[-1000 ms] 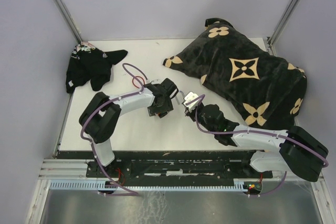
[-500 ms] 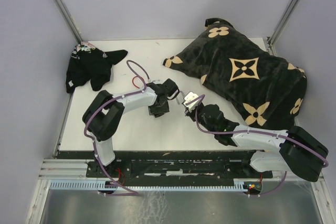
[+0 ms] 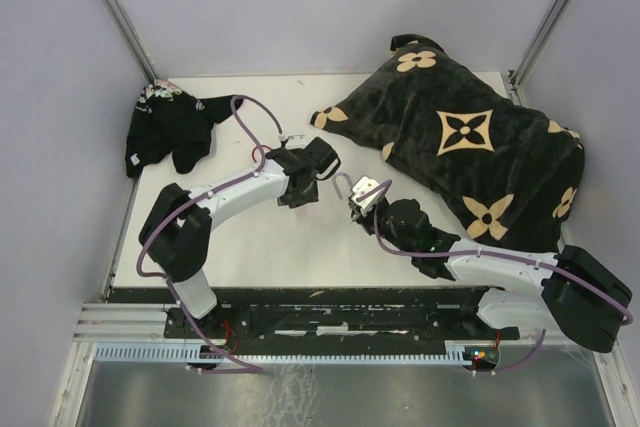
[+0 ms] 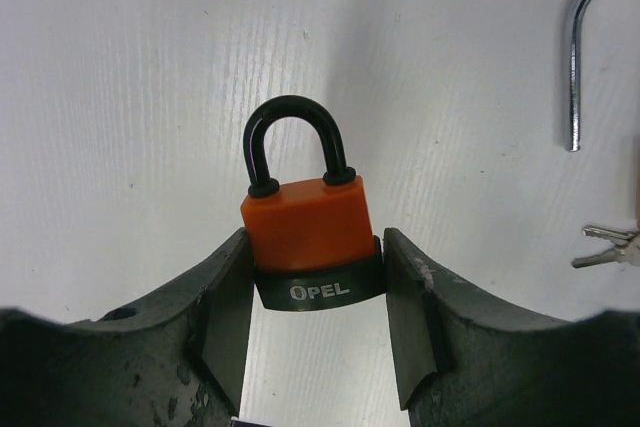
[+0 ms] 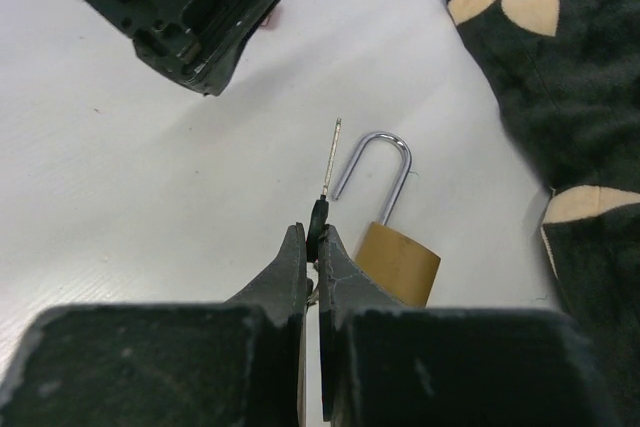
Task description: Unlock with the key
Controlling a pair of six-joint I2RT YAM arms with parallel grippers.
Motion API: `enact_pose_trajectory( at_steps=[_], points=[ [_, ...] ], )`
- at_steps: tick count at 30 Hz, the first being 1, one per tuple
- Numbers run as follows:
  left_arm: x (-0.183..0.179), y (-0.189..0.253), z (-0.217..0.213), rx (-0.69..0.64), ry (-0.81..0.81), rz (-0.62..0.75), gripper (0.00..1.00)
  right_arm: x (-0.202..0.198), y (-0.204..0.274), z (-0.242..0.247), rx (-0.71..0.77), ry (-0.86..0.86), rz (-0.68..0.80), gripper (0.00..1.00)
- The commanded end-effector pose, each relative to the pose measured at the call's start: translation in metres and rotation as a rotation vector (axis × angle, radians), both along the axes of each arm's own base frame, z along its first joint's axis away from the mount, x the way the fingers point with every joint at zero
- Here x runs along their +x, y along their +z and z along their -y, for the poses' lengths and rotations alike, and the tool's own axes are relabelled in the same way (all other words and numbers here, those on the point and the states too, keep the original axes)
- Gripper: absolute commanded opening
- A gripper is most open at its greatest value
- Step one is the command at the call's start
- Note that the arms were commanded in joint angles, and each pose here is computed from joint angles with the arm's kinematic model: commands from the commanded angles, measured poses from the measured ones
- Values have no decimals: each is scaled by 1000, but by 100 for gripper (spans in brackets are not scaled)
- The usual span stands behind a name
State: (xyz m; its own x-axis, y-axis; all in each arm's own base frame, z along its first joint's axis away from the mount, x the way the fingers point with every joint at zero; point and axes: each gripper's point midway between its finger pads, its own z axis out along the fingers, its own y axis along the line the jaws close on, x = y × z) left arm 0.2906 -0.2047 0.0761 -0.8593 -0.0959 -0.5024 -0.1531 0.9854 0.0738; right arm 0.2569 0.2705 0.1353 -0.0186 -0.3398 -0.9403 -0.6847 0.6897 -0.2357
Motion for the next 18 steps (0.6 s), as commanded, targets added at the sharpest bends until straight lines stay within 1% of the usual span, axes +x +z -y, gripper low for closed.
enact_pose_trajectory(
  at_steps=[1,5,9,18],
  points=[
    [17,48,4,-23,-35,117,35,-9,31,-20,119,76,-28,2],
    [17,65,7,-62,-53,135,35,-25,30,-36,203,142,-134,2],
    [18,78,9,-114,-61,155,35,-36,29,-48,262,194,-209,2],
    [19,101,21,-225,-73,191,33,-49,32,-78,424,301,-322,2]
  ],
)
